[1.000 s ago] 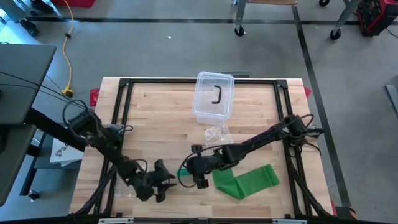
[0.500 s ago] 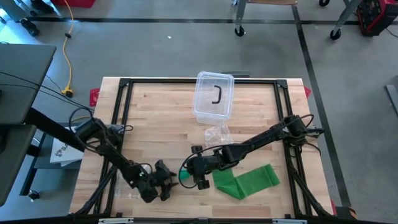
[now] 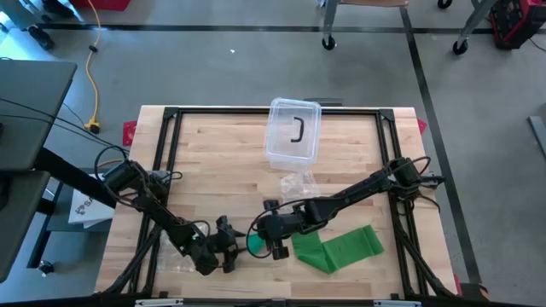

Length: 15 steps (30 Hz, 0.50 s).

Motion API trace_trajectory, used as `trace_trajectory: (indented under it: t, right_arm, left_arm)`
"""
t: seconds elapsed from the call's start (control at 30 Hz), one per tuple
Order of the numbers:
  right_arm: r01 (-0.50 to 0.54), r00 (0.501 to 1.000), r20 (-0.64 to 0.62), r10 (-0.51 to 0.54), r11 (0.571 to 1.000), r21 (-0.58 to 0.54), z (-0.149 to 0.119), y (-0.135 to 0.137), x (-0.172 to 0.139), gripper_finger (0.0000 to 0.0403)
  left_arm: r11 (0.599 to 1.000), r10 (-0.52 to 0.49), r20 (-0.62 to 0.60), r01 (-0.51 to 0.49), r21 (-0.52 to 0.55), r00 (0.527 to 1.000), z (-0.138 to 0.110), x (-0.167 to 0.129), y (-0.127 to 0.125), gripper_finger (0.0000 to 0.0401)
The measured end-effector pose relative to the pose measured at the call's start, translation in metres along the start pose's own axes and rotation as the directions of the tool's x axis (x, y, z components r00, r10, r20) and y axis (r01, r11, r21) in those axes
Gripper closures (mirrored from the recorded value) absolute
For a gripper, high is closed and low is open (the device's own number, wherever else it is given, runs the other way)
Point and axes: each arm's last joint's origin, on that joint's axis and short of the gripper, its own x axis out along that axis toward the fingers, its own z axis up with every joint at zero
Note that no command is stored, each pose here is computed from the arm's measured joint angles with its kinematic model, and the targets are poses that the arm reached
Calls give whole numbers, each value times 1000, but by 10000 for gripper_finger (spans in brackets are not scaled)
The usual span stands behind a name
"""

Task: Roll bandage
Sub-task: Roll the blue bandage

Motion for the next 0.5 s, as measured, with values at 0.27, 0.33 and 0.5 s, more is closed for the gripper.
trace_trajectory:
  t: [0.27,0.33,0.5]
  right_arm:
    - [3,999,-36,-2,1000,14,-3,0,0,403]
    - [2,999,-36,-1,1000,12,-4,1,0,403]
    - [-3,999,-48,3,1000,4,-5,4,-1,403]
  left_arm:
    - [999,-28,-11,27,-33,1000,-1,-2,-3,185]
    - [998,-1,6,2,-56,1000,1,0,0,185]
    - [998,18,-24,-19,-54,1000,0,3,4,185]
